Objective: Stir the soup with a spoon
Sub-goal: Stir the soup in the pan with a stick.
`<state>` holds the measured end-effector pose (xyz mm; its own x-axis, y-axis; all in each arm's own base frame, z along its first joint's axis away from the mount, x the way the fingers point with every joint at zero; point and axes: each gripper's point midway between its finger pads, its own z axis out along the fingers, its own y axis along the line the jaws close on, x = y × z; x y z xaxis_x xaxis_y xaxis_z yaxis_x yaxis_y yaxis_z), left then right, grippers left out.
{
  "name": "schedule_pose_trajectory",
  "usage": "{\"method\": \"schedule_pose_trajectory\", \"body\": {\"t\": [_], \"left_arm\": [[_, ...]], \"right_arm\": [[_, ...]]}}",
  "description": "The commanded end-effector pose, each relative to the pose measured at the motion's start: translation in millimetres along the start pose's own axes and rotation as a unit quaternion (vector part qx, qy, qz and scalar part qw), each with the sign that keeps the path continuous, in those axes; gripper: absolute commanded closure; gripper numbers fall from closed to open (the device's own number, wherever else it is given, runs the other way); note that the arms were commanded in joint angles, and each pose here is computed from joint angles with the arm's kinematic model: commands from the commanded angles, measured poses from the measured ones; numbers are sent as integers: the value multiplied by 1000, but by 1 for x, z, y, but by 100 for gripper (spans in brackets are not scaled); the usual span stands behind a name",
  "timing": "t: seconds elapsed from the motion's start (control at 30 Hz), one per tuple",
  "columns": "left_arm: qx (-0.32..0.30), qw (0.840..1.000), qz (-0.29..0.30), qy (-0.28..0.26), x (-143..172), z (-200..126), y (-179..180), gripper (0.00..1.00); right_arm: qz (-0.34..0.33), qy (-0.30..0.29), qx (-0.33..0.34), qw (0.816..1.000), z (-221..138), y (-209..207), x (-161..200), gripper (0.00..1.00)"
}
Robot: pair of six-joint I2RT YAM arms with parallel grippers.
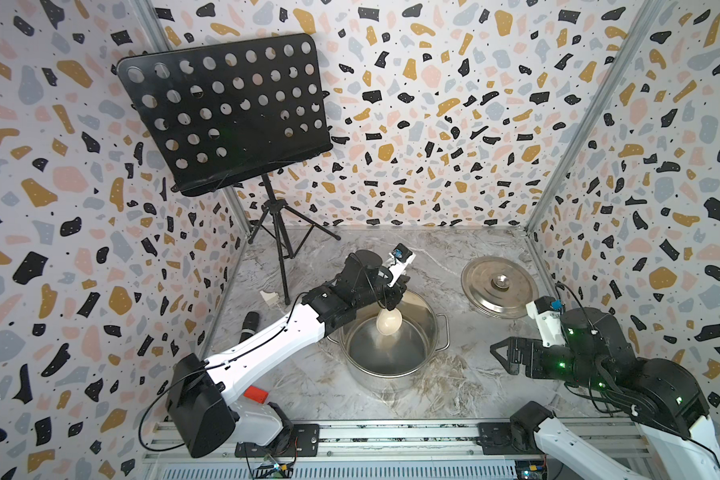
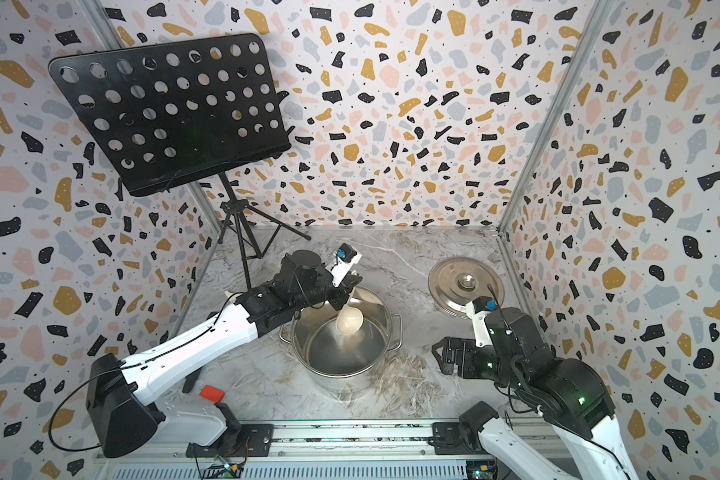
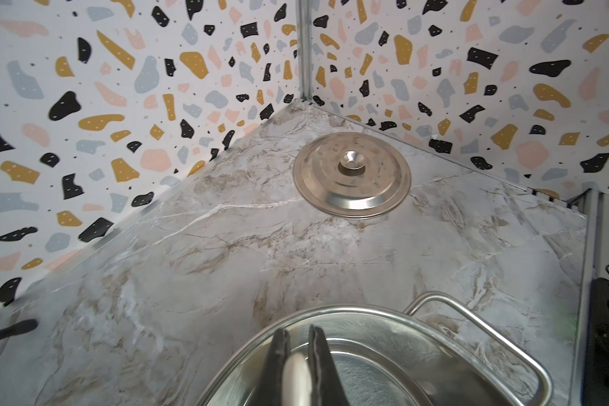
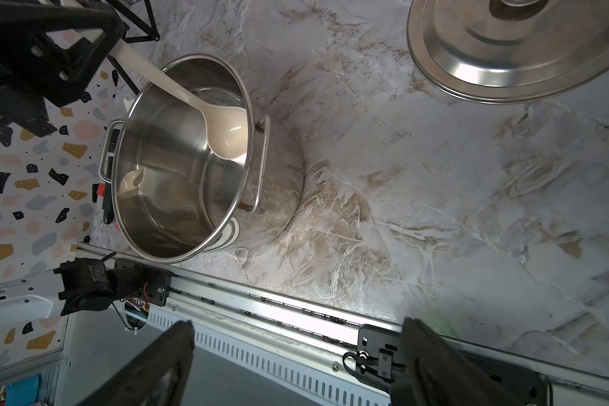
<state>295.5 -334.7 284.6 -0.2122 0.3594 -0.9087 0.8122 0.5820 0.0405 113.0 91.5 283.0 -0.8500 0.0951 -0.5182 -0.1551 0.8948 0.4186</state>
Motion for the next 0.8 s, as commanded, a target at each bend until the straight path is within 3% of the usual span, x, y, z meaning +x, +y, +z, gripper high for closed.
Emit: {"method": "schedule_pose_trajectory", "body": {"t": [0.0,0.3,0.5,0.77], "left_arm": [[44,997,28,-48,-36,1,-30,100],[113,990,78,-38,-34,-10,-94,100],[148,985,88,-13,1,-44,-117,100],[128,987,98,22,48,-87,-107,100]], "right_arm": [[9,-8,13,1000,-1,-6,0,3],[21,-13,16,1000,-1,-11,4,3],[27,-15,18,999,0,-13,6,4],[22,-3,21,1000,5,-12,5,4]]}}
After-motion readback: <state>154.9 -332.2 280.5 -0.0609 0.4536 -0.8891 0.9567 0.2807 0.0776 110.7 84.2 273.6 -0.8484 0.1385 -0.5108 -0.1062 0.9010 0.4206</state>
